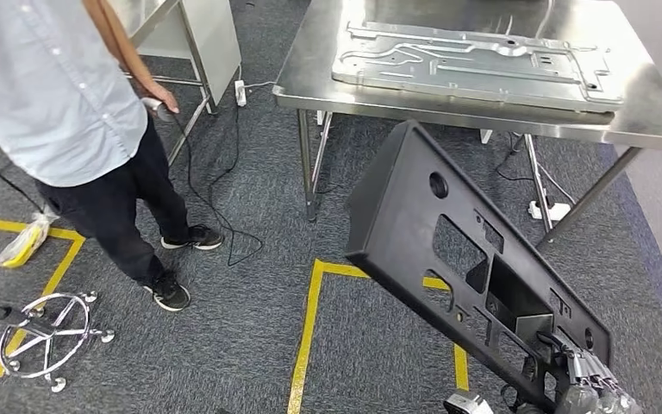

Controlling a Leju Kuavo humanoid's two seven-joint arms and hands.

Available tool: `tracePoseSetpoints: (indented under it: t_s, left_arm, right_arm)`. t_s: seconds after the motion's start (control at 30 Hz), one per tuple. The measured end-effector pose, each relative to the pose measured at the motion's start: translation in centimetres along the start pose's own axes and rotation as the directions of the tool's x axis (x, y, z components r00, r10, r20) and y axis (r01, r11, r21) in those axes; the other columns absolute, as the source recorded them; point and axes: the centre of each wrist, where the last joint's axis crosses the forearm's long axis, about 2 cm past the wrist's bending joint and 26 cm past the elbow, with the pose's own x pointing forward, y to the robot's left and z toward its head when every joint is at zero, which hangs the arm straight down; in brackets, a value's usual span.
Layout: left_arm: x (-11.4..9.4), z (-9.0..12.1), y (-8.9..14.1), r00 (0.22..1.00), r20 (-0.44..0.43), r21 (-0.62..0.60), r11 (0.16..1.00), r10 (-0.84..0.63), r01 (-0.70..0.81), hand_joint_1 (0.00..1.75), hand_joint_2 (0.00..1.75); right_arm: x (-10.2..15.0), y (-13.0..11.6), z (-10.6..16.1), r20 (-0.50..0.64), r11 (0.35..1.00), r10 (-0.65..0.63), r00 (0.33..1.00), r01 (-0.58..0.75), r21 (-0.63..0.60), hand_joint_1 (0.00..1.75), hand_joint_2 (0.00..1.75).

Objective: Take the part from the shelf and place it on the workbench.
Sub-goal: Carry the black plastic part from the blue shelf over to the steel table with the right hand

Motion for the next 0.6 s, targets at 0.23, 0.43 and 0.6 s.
tracePoseSetpoints:
  t_s: [0.23, 0.43, 0.6]
  left_arm:
    - [-0.49, 0.26, -0.07, 1.000, -0.009, -0.003, 1.000, -0.001, 0.001, 0.00, 1.75]
    - [-0.05, 0.01, 0.04, 1.000, 0.005, -0.008, 1.000, -0.002, 0.002, 0.00, 1.75]
    - [-0.13, 0.05, -0.01, 1.000, 0.007, -0.024, 1.000, 0.000, 0.000, 0.00, 1.75]
  right_arm:
    - [-0.06, 0.14, 0.04, -0.012, 1.000, 0.000, 1.000, 0.000, 0.006, 1.75, 1.75]
    - [-0.37, 0.25, 0.12, -0.020, 0.999, 0.022, 1.000, -0.022, 0.034, 1.75, 1.75]
    - [-0.34, 0.61, 0.11, 0.020, 0.997, 0.034, 0.999, -0.035, 0.071, 1.75, 1.75]
